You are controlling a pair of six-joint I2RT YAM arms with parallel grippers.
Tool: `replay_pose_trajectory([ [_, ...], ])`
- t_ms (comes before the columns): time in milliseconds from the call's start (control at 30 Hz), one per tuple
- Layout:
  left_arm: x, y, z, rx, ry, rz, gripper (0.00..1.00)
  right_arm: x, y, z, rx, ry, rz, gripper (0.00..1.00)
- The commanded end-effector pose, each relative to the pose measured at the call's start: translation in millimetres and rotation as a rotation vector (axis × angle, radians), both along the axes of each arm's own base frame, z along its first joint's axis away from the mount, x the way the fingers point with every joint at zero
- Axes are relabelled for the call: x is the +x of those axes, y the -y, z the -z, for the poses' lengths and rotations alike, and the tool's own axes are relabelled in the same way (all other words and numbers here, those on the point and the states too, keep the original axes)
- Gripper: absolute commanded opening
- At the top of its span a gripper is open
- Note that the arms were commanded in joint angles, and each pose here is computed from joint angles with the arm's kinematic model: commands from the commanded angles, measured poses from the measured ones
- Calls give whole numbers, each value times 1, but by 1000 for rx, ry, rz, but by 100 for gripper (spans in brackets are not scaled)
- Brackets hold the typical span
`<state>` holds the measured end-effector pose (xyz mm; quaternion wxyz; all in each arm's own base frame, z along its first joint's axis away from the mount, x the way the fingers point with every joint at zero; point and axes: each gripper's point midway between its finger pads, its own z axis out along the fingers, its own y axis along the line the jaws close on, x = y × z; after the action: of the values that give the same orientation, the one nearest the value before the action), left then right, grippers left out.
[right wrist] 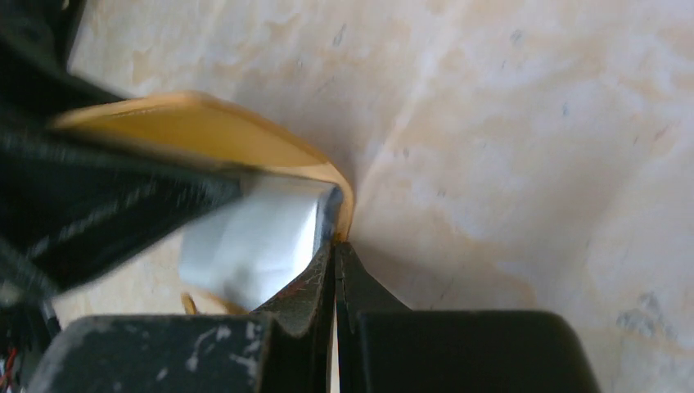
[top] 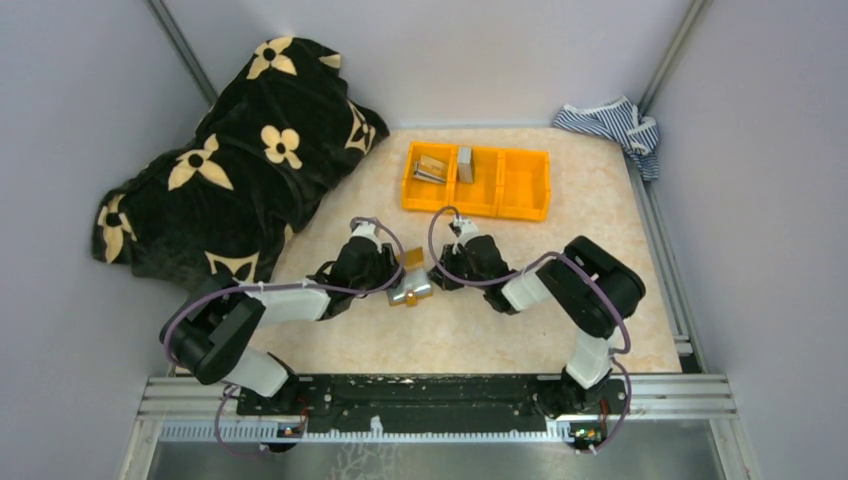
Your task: Take the credit cards out of the card holder
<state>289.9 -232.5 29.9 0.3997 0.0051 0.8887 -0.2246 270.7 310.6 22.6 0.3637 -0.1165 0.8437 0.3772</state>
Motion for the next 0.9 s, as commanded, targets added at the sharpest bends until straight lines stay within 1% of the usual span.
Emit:
replay_pose_trajectory([
  [0, -75, -1, 44, 32, -262, 101, 52, 23, -27, -14, 50, 56, -33, 0],
  [267, -94, 4, 40, -13, -292, 125, 52, 51, -57, -27, 61, 79, -75, 0],
  [467, -95, 4, 34, -22, -276, 119, 52, 60, -60, -39, 44, 111, -75, 0],
  [700, -94, 7, 36, -36, -281, 120, 52, 46, -47, -73, 73, 147, -69, 0],
  [867, -94, 11, 36, -50, -281, 128, 52, 21, -39, -74, 92, 127, -74, 0],
])
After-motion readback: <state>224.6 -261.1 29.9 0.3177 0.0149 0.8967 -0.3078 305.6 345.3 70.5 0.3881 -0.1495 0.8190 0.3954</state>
